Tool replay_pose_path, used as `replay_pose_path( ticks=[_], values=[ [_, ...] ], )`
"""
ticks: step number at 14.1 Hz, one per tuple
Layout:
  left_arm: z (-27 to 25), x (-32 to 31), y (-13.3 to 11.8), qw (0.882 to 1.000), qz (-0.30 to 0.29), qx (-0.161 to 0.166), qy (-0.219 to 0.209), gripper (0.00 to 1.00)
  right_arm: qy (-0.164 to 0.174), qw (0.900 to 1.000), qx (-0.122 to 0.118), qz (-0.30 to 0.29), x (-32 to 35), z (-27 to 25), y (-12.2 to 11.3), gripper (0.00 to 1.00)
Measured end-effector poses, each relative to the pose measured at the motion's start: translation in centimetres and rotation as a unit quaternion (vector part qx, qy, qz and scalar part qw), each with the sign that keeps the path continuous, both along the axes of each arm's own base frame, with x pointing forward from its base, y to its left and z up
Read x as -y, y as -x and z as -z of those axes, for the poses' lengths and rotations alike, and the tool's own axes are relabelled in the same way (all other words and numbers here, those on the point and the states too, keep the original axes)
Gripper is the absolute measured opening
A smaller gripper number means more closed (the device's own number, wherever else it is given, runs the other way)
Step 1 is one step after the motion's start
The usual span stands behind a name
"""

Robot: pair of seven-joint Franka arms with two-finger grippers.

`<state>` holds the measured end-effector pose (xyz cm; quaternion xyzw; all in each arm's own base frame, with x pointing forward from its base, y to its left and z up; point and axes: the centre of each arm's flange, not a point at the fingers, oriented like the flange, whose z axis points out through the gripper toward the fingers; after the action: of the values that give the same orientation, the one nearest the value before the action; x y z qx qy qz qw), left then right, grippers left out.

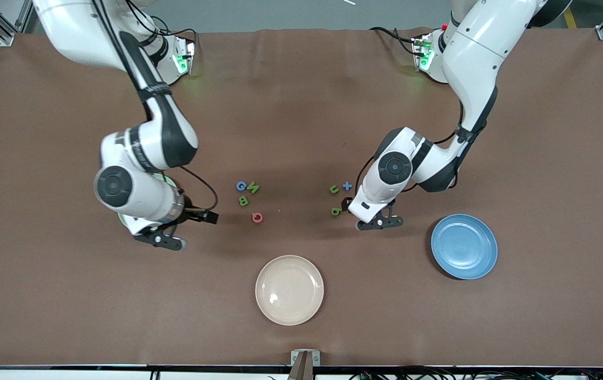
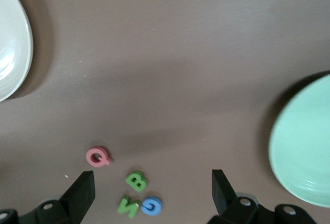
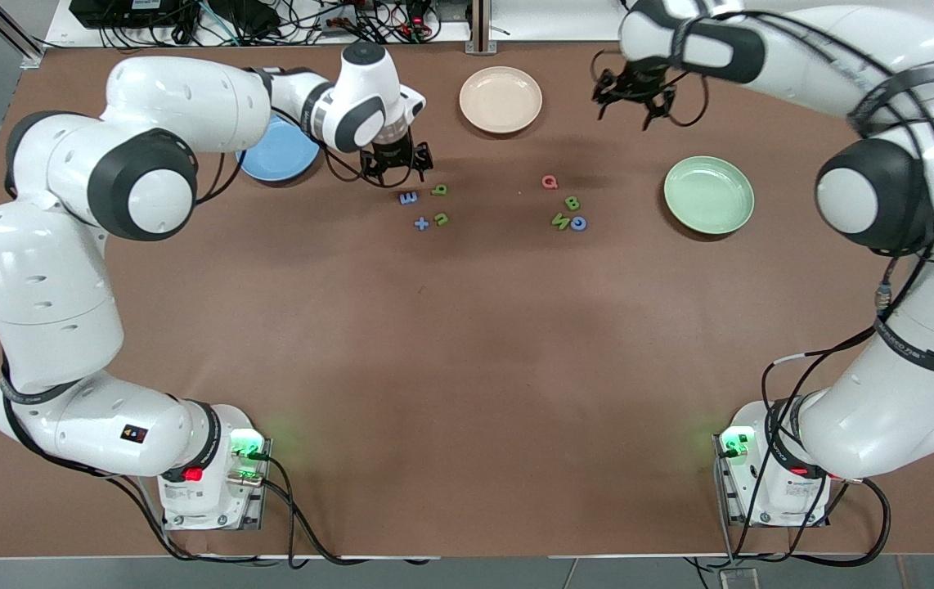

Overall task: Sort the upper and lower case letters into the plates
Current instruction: 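Reach the pink Q with the right gripper while the left gripper grasps m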

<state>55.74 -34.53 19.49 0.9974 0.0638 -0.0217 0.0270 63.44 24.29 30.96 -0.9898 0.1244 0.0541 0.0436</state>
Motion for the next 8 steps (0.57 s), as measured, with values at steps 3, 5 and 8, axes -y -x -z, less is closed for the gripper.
replay_pose_path(
  ticks=[3,5,8],
  values=[
    [1.5,0.0,0.4,1.000,-0.013,-0.007,-0.001,0.87,-0.002,1.000,0.019,-0.009,-2.3,3.4,0.0,1.00],
    [1.8,0.0,0.5,1.000,-0.018,-0.010,-0.002,0.79,-0.004,1.000,0.031,0.000,-3.8,5.1,0.2,1.00],
    [1.9,0.0,0.5,1.000,-0.019,-0.010,-0.002,0.65,-0.004,0.999,0.040,0.010,-6.2,6.9,1.0,0.99]
  ],
)
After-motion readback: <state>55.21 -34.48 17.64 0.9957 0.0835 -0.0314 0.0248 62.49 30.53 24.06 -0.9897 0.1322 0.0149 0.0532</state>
